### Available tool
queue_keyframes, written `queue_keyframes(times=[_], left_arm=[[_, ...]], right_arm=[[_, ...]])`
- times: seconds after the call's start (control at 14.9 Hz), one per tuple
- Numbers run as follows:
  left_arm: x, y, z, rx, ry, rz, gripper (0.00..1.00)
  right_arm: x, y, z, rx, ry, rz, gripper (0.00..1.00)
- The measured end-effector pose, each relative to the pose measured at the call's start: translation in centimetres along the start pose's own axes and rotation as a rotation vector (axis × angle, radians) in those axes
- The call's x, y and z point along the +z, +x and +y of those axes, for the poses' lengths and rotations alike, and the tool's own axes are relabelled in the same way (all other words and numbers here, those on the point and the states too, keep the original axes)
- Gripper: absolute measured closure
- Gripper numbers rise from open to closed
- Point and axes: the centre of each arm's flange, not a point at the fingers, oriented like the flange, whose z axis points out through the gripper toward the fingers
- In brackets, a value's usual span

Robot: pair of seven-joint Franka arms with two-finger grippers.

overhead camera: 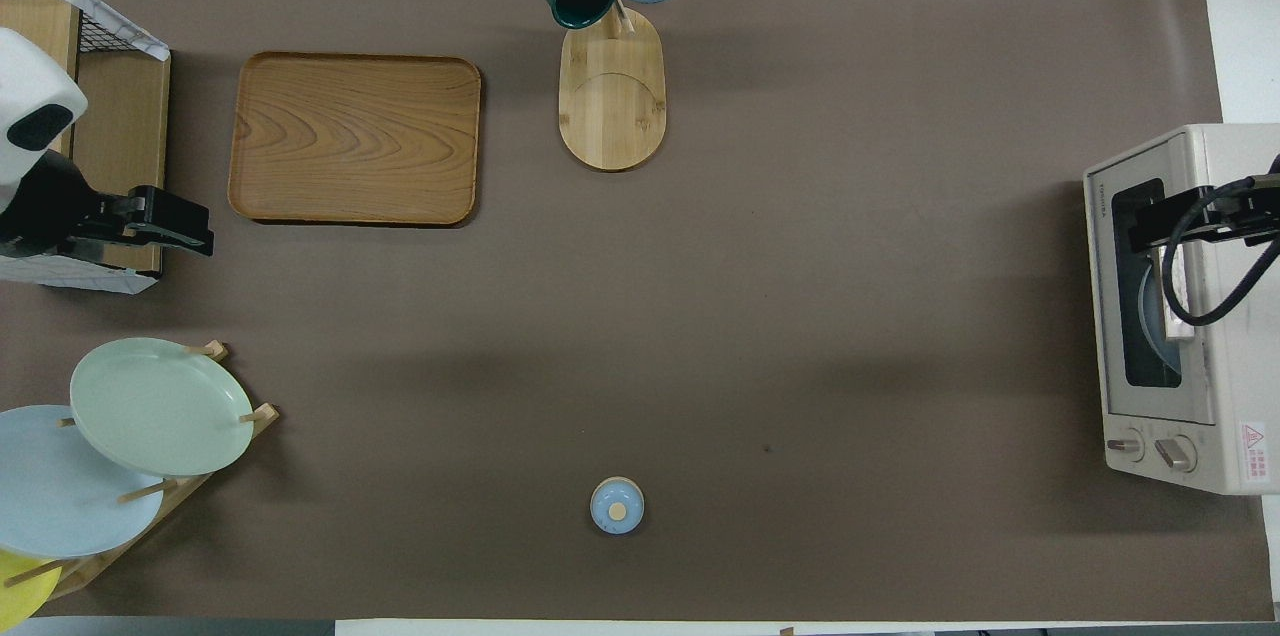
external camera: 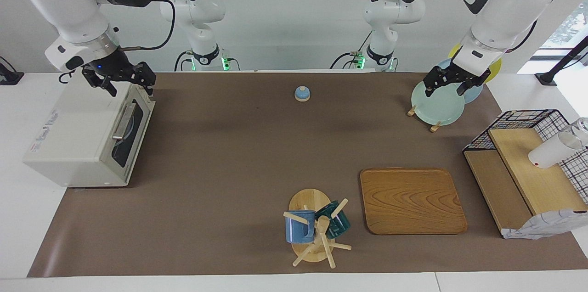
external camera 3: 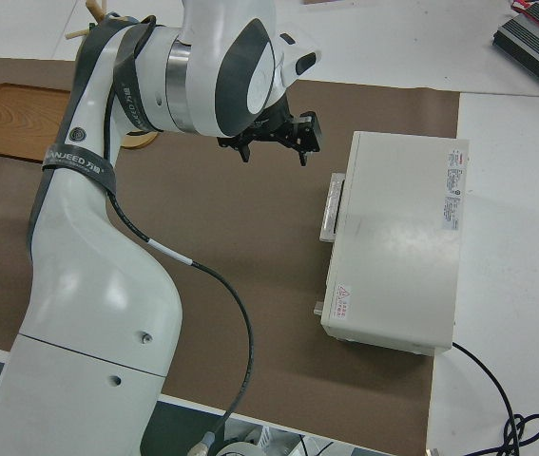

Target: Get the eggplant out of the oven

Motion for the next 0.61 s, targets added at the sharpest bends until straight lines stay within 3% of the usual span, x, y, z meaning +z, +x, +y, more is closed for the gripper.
queue_keyframes(times=[0.61], left_arm=[[0.0,0.0,-0.01,0.0,0.0,0.0,0.0]], right_arm=[[0.01,0.0,0.15,0.003,0.0,0.0,0.0]])
